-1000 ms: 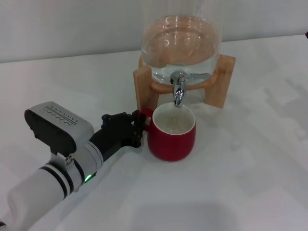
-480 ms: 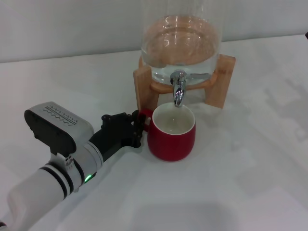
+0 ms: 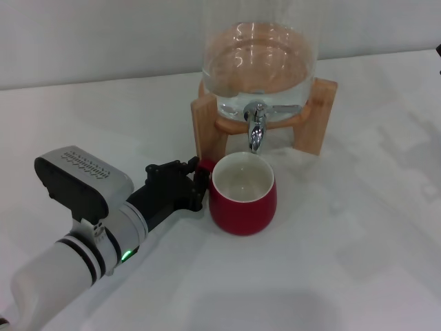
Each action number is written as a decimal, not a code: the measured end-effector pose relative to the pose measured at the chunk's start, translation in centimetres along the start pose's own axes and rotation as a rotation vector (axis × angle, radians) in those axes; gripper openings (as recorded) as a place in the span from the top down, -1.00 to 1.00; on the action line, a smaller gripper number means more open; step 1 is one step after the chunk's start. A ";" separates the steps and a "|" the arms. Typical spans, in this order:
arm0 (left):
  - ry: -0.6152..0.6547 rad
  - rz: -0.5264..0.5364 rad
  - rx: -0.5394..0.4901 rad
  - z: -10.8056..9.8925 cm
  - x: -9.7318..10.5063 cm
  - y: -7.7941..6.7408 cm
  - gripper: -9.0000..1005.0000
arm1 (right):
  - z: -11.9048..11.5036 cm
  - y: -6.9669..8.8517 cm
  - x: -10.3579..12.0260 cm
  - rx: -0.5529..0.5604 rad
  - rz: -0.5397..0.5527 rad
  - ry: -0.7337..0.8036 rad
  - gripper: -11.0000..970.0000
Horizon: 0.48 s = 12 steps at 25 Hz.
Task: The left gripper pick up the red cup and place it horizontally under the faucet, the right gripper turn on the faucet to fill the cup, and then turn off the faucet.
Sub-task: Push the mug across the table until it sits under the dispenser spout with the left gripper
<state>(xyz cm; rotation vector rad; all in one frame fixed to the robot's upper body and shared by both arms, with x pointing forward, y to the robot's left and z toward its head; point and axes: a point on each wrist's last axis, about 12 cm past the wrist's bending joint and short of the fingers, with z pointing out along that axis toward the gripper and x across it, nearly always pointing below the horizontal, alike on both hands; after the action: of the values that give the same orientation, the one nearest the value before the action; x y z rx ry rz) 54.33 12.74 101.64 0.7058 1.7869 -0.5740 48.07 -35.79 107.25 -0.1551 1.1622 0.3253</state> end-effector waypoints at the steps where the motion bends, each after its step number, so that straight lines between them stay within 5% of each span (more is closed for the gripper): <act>1: 0.000 -0.002 0.000 0.0 0.0 0.0 0.65 | 0.0 0.0 0.0 0.000 0.000 0.000 -0.59; 12: 0.001 -0.011 0.006 0.1 -0.2 0.1 0.54 | 0.0 0.0 0.0 -0.001 -0.001 0.001 -0.59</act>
<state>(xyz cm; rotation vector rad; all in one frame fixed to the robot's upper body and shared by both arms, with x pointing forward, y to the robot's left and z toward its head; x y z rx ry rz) 54.51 12.75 101.75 0.7017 1.7918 -0.5866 48.11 -35.72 107.24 -0.1569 1.1625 0.3251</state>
